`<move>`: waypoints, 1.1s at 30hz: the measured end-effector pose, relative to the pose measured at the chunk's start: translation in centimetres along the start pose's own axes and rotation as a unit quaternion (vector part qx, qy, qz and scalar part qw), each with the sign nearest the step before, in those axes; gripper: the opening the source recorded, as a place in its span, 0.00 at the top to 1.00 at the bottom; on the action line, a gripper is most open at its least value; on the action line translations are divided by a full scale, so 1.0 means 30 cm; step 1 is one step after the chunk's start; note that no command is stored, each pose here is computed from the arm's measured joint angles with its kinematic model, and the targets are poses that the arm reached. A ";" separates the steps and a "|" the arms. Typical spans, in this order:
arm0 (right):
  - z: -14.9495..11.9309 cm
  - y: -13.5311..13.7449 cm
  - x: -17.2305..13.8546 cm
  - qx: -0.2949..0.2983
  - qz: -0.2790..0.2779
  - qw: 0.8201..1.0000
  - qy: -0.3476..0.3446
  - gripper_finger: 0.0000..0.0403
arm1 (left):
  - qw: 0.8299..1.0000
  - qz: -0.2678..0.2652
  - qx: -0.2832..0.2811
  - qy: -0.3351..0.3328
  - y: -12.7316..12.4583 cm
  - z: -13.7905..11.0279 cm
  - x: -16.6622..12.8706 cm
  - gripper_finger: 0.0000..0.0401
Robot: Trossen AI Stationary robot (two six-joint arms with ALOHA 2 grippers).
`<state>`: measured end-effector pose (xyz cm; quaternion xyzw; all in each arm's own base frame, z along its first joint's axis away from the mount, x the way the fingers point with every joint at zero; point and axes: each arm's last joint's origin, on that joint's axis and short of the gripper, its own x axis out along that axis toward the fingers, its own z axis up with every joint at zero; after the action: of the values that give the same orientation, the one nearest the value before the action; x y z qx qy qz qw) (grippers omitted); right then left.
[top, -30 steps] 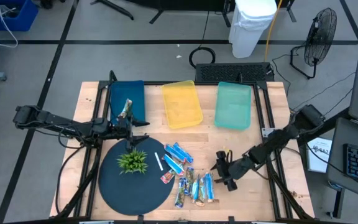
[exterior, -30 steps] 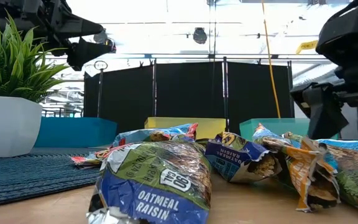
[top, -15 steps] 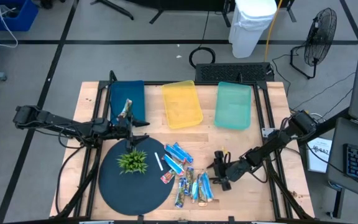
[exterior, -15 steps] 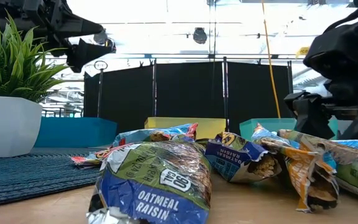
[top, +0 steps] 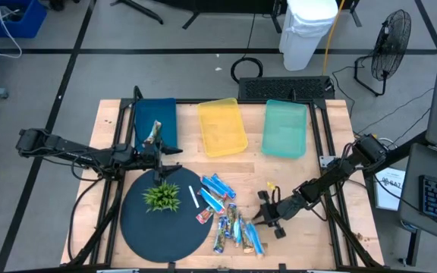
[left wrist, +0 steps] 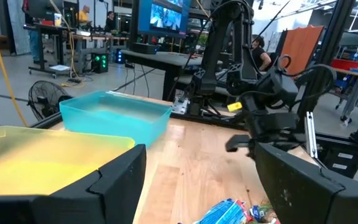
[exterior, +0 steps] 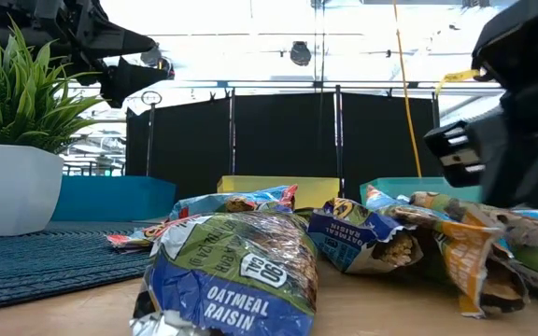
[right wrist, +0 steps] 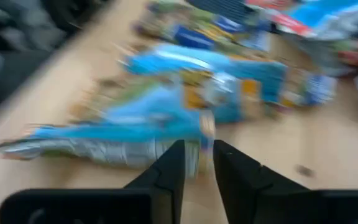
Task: Pick and place Granola Bars by type
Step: Put the yellow granola bar into the blue bin
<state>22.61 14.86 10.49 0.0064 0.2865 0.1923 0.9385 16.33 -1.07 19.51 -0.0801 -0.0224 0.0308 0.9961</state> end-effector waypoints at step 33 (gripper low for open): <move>0.092 0.046 0.040 0.010 0.110 0.991 0.076 0.98 | 1.000 0.000 -0.002 0.000 0.000 0.000 0.000 0.27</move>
<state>24.53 16.84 12.32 0.0325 0.3564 0.2912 0.8872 16.33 -1.07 19.51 -0.0822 -0.0225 0.0309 0.9959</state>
